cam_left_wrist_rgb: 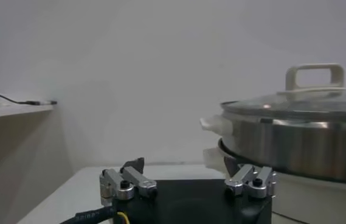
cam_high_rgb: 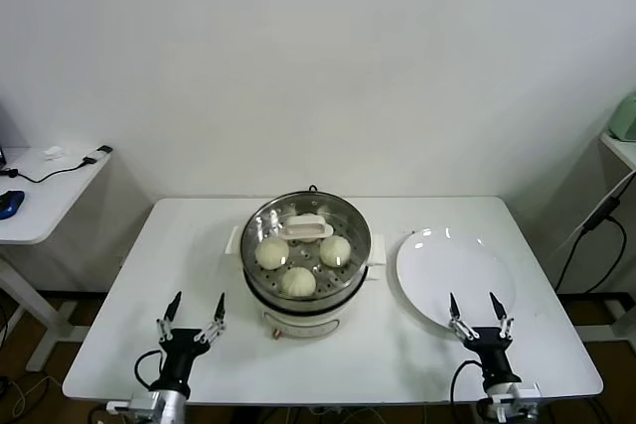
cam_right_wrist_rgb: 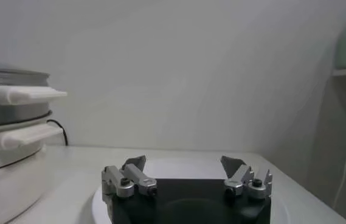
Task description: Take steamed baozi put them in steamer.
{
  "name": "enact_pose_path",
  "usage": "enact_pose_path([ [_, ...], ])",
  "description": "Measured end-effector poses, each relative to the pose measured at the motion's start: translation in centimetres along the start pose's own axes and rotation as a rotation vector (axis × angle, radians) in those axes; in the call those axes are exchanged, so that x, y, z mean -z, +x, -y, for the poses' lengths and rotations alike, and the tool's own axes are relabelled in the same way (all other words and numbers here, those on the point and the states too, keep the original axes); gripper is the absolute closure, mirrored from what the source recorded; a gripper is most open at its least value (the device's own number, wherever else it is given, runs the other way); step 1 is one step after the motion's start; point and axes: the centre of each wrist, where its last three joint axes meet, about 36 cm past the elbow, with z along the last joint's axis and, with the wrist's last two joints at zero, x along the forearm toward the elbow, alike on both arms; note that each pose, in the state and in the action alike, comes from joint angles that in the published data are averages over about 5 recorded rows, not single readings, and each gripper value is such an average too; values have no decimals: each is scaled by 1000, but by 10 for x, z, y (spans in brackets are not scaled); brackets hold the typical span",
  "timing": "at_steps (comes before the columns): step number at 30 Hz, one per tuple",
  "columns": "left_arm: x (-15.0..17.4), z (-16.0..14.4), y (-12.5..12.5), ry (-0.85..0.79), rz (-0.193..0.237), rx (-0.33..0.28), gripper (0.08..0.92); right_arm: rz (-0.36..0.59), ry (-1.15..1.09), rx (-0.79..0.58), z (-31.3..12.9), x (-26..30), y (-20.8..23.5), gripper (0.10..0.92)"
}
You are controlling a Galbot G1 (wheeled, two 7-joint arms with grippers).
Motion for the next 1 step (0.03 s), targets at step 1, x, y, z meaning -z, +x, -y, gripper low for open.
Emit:
enact_pose_path([
  [1,0,0,0,-1,0,1,177,0,0,0,0,0,0,200],
])
